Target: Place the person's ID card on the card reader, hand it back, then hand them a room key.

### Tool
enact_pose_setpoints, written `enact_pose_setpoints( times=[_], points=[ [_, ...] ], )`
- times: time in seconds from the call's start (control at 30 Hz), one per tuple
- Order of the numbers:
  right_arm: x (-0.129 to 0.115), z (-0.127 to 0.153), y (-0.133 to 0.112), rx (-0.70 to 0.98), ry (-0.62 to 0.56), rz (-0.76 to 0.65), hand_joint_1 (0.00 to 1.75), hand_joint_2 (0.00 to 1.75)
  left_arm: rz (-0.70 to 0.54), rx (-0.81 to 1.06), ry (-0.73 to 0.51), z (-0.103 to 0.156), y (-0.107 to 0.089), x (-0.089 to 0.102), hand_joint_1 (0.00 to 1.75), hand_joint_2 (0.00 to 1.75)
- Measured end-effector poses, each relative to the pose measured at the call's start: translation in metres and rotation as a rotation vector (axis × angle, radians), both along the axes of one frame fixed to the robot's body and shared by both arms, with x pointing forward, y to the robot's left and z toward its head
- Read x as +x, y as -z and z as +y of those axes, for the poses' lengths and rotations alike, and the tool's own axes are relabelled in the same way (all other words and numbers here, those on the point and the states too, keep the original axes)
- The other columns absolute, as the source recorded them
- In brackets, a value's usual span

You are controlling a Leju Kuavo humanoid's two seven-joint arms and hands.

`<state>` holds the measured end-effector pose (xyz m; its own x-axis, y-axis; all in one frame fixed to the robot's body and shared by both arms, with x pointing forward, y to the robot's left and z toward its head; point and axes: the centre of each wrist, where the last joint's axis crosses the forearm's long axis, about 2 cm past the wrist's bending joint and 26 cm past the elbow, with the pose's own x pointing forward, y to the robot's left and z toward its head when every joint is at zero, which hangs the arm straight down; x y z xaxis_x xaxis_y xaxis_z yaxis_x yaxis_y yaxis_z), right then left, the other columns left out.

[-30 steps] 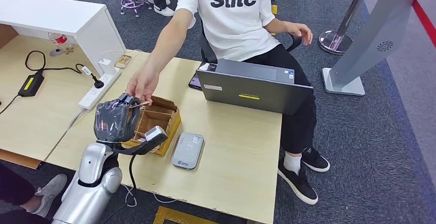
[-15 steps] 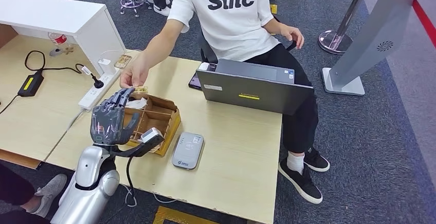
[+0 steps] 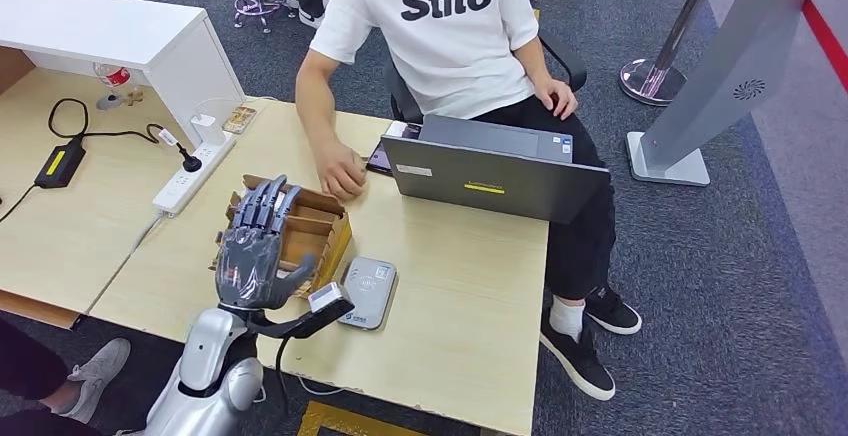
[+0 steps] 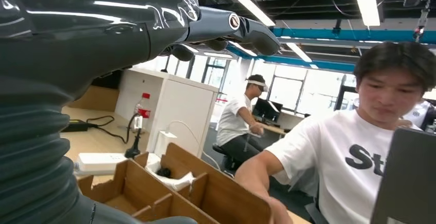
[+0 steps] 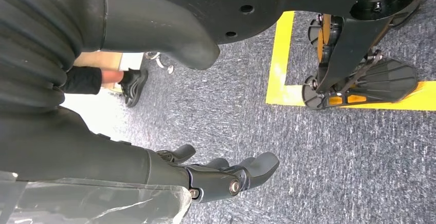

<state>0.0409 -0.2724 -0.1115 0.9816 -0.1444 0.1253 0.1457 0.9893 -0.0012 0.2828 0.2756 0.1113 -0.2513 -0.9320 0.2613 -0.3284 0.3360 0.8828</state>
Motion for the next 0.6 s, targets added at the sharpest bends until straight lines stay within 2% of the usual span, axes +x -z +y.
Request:
enact_pose_setpoints(
  times=[0.2,0.33,0.6],
  points=[
    [0.000,0.000,0.000,0.000,-0.009,0.003,0.00,1.75,0.090,0.102,0.095,-0.021,0.010,-0.005,0.00,1.75],
    [0.000,0.000,0.000,0.000,-0.013,0.009,0.00,1.75,0.188,0.176,0.104,-0.032,0.023,-0.008,0.00,1.75],
    [0.000,-0.001,0.000,0.001,-0.002,0.020,0.00,1.75,0.261,0.256,0.079,-0.025,0.035,-0.011,0.00,1.75]
  ],
)
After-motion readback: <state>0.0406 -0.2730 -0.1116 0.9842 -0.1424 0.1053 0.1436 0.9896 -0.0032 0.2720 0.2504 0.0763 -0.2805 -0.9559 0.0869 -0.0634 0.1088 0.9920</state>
